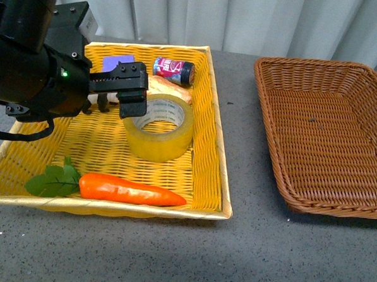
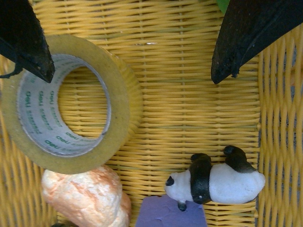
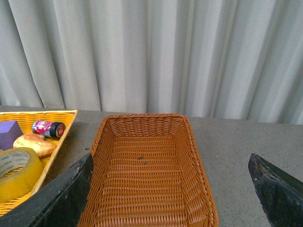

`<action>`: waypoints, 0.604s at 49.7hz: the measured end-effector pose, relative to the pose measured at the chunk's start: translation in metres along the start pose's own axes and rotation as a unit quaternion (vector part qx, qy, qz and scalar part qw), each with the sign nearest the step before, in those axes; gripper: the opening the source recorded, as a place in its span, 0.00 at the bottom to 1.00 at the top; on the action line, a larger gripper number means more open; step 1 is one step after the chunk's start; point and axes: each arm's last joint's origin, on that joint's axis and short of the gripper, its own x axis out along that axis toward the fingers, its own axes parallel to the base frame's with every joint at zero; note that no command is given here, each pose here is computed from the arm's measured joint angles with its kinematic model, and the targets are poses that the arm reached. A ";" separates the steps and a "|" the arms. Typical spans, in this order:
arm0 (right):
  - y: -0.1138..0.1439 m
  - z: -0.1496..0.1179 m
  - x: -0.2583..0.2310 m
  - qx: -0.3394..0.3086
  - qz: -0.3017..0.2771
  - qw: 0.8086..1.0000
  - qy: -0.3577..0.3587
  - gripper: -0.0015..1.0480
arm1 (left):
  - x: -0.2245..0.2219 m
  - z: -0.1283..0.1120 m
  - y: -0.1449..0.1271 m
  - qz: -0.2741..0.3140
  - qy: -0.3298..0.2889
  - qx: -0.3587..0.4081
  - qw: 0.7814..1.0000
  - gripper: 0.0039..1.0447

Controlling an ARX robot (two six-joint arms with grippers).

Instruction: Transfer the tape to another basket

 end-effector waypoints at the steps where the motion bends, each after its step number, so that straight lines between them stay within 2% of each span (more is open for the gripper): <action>1: 0.000 0.000 0.000 0.000 0.000 1.000 0.000 0.91 | 0.002 0.000 -0.001 0.004 0.003 0.002 1.000 0.94; 30: 0.000 0.000 0.000 0.000 0.000 1.000 0.000 0.91 | 0.046 0.007 -0.020 0.030 0.033 0.021 0.999 0.94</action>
